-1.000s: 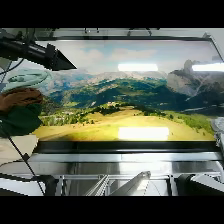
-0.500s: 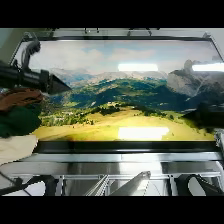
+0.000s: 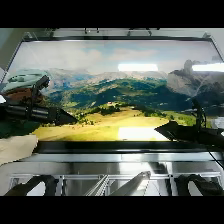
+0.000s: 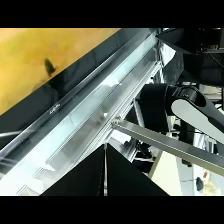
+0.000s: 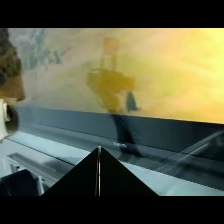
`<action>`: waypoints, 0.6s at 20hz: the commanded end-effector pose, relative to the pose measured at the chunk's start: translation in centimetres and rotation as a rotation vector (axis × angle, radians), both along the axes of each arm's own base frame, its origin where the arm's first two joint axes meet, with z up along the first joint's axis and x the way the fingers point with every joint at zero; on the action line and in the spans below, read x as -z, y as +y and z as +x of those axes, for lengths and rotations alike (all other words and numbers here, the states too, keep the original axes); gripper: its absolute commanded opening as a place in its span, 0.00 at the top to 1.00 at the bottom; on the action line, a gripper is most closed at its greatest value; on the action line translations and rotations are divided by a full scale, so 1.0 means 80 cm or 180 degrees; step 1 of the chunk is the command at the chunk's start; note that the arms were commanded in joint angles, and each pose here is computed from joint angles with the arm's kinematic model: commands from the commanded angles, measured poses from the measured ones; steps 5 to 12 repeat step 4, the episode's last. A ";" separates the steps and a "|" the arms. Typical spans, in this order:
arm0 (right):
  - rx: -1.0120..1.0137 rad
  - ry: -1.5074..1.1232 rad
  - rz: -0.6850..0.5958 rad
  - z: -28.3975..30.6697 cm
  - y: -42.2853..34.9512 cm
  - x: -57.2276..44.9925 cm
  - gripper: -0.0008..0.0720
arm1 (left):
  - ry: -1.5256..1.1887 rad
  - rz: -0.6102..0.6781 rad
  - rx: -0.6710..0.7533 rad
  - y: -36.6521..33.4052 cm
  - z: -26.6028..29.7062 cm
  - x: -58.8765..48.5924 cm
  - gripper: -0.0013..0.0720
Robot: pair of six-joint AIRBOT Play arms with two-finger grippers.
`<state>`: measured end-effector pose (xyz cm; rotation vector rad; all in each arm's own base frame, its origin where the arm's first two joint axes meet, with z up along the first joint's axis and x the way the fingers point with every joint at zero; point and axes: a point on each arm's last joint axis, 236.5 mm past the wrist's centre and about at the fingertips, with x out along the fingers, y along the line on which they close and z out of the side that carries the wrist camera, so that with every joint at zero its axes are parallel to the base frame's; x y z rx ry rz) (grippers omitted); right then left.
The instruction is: Fold the shirts.
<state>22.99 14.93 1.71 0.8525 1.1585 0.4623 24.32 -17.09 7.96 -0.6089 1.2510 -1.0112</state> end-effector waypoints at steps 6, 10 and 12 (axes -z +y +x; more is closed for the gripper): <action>0.0019 -0.0043 0.0152 0.002 0.010 -0.010 0.96 | -0.0198 0.0037 -0.0013 -0.001 -0.009 -0.013 0.96; 0.0019 -0.0043 0.0152 0.002 0.010 -0.010 0.96 | -0.0198 0.0037 -0.0013 -0.001 -0.009 -0.013 0.96; 0.0019 -0.0043 0.0152 0.002 0.010 -0.010 0.96 | -0.0198 0.0037 -0.0013 -0.001 -0.009 -0.013 0.96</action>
